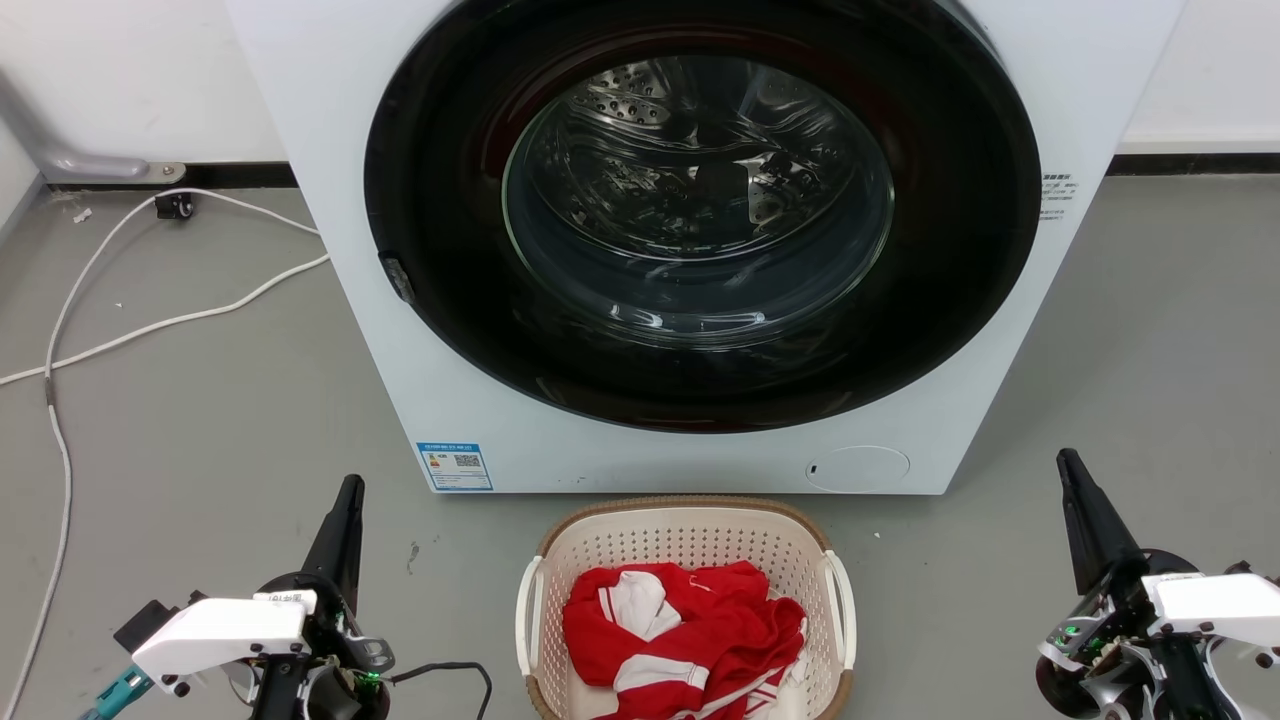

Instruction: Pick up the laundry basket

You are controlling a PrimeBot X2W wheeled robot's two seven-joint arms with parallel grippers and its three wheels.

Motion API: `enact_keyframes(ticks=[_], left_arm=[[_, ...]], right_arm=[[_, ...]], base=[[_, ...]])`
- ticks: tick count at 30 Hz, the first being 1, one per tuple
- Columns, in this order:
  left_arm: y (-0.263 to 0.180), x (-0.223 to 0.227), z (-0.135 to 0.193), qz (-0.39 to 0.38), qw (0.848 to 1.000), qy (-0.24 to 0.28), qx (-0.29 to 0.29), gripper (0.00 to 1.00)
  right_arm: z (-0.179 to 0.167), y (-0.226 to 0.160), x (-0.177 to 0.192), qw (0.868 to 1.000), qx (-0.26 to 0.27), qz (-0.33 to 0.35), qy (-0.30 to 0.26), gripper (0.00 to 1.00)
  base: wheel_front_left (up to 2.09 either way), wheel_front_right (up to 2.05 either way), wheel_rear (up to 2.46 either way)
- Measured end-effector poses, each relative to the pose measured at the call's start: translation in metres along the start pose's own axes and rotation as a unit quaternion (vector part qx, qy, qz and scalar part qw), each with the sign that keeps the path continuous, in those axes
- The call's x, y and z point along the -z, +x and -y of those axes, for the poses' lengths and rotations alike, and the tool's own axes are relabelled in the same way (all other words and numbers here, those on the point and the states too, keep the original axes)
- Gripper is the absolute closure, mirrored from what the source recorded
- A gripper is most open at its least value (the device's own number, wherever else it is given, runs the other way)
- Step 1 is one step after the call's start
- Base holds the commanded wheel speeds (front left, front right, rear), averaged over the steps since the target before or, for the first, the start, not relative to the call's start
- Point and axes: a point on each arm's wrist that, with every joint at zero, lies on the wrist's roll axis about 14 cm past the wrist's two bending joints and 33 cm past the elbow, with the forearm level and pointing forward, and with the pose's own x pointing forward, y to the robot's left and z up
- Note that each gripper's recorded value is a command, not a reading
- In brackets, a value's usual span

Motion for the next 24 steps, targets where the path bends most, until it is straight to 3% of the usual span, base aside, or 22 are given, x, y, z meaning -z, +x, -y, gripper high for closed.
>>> enact_keyframes(ticks=[15,16,24], left_arm=[[0.000,0.000,0.000,0.001,1.000,0.000,0.000,1.00],[0.000,0.000,0.000,0.001,1.000,0.000,0.000,0.00],[-0.007,0.006,-0.016,0.000,1.000,-0.004,-0.024,0.00]], right_arm=[[0.000,0.000,0.000,1.000,0.000,-0.001,-0.001,1.00],[0.000,0.000,0.001,1.000,0.000,-0.002,-0.001,0.00],[0.017,-0.010,0.003,1.000,0.024,0.004,0.000,0.00]], base=[[0.00,0.00,0.00],[0.00,0.00,0.00],[0.00,0.00,0.00]])
